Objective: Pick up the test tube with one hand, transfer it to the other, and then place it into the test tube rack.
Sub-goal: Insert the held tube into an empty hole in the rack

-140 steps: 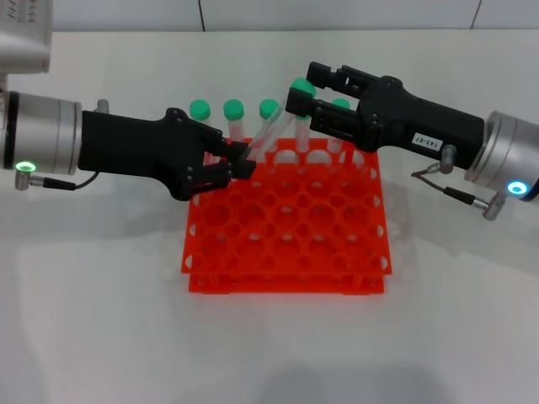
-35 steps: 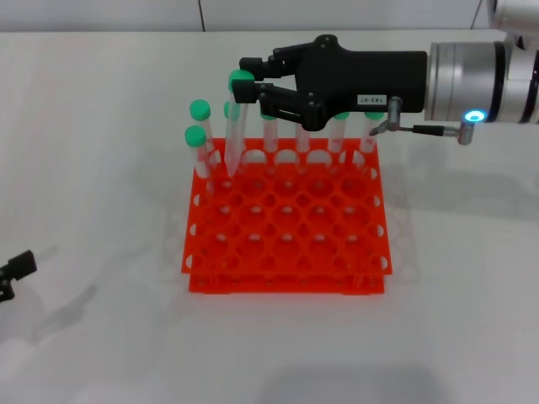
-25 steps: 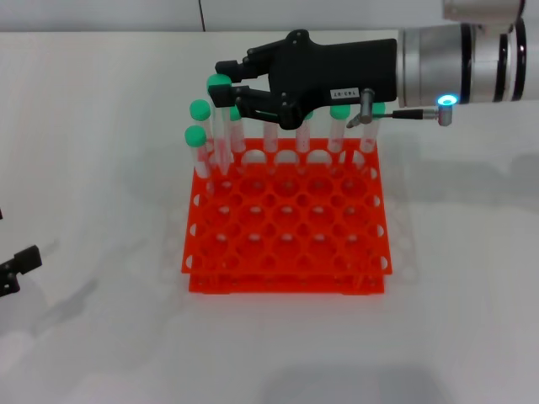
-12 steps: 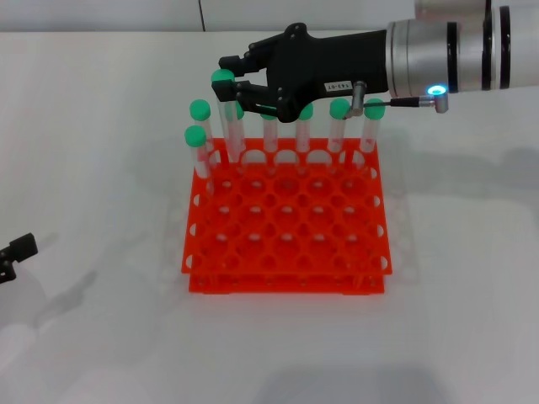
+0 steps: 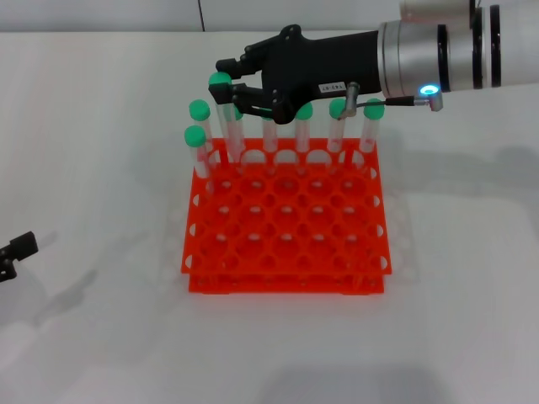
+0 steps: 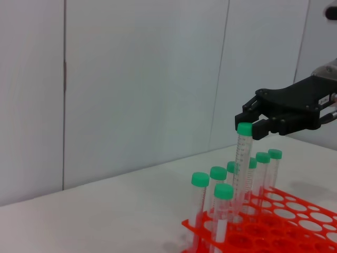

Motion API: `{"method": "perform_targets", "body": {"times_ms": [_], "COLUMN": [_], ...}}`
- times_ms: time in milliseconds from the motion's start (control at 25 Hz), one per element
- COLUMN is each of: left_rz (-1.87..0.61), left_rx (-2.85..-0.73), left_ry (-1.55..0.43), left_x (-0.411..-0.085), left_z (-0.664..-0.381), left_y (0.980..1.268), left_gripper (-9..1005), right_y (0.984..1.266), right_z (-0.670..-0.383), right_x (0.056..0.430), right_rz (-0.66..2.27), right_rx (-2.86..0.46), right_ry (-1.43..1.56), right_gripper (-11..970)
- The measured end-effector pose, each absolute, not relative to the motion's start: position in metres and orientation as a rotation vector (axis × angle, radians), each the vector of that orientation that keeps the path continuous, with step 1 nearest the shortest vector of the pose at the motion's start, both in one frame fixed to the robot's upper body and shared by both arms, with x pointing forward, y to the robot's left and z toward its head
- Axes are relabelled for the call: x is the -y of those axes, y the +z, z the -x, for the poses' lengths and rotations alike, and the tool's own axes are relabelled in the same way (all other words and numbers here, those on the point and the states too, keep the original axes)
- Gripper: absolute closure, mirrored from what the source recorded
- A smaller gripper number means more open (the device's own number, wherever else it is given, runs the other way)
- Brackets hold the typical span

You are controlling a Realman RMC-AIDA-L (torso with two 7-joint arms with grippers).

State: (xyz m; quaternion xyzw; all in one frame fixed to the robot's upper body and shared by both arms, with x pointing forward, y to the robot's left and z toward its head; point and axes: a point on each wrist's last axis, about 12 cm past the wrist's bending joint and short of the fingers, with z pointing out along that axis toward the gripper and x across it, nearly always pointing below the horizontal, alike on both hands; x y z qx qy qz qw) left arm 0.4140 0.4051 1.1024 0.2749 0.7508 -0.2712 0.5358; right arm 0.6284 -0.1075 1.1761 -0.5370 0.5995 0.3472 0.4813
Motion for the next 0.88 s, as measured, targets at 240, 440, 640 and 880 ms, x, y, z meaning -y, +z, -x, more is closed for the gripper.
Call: {"method": "perform_targets", "body": {"times_ms": [240, 440, 640, 880], "left_rz": [-0.659, -0.659, -0.658, -0.66], "left_rx": [-1.795, -1.795, -1.795, -1.792], "left_ry": [-0.652, -0.651, -0.645, -0.645], "left_x": [-0.4044, -0.4044, -0.4043, -0.4038], "left_z": [-0.4165, -0.4169, -0.4186, -0.4201], "left_y": [1.1026, 1.1026, 1.1027, 1.1031], "left_gripper": [104, 104, 104, 105], "right_y": [1.1754, 1.1736, 1.1723, 1.1685], "right_z": [-0.6277, -0.6284, -0.6287, -0.6268], "right_x": [0.1057, 0.1064, 0.1051, 0.1026], "right_rz": [1.32, 1.32, 1.316, 1.318], "right_rx": [-1.472, -1.484, -1.489, -1.51], "right_ry": [0.855, 0.847, 0.838, 0.845], "right_gripper": [690, 681, 672, 662]}}
